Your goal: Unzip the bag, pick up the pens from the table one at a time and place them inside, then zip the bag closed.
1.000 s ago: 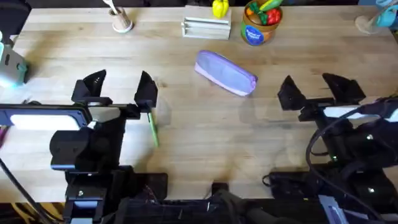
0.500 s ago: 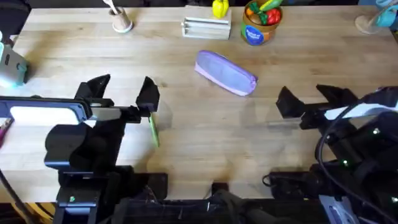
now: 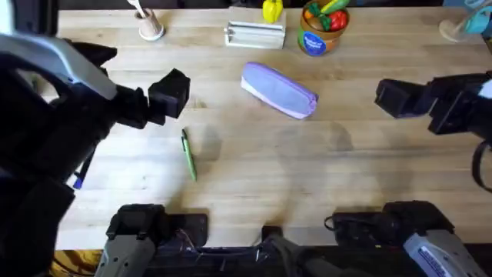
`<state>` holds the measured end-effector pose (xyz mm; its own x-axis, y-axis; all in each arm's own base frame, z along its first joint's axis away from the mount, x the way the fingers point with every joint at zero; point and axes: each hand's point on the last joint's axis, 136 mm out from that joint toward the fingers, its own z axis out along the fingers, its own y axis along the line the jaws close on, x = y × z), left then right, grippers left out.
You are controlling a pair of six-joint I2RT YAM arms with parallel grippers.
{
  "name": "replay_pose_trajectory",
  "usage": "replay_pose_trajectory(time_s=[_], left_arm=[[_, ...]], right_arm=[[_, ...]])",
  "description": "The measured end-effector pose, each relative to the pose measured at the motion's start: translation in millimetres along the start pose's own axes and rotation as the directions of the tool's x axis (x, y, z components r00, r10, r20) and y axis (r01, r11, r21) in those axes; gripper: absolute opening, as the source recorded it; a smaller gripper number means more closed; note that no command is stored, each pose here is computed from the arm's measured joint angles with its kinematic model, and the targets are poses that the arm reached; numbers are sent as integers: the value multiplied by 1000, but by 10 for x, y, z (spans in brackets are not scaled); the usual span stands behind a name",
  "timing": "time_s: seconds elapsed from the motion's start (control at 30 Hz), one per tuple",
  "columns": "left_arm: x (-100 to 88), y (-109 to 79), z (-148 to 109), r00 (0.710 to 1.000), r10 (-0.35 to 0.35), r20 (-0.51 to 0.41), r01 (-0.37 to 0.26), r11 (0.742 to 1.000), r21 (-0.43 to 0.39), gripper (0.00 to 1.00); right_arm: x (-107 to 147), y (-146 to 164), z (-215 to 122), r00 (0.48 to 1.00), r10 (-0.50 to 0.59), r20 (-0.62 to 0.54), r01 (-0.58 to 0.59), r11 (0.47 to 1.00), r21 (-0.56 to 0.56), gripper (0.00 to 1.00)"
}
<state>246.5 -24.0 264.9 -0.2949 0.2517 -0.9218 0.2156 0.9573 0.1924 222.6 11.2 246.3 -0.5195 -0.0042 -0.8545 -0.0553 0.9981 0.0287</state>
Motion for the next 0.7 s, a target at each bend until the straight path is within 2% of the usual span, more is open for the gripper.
replay_pose_trajectory(time_s=[0.23, 0.37, 0.4, 0.53, 0.6, 0.7], left_arm=[[-339, -103, 145, 992, 85, -95, -69, 984, 164, 991], [-470, -223, 215, 976, 189, -108, -150, 944, 293, 991], [-491, -356, 236, 950, 304, -74, -250, 879, 406, 991], [-424, -496, 299, 884, 467, 26, -414, 756, 507, 993], [-384, -528, 354, 847, 527, 70, -479, 699, 531, 993], [-293, -565, 405, 811, 577, 96, -522, 641, 563, 993]], right_arm=[[-294, 2, -31, 991, 4, -132, -4, 1000, -1, 996], [-378, 28, 10, 984, 6, -179, -9, 1000, -16, 996], [-402, 80, 39, 983, 4, -186, -14, 999, -48, 996], [-399, 133, 41, 982, 4, -189, -20, 997, -78, 996], [-400, 146, 40, 982, 6, -189, -22, 996, -85, 996], [-400, 157, 39, 982, 8, -189, -26, 995, -91, 995]])
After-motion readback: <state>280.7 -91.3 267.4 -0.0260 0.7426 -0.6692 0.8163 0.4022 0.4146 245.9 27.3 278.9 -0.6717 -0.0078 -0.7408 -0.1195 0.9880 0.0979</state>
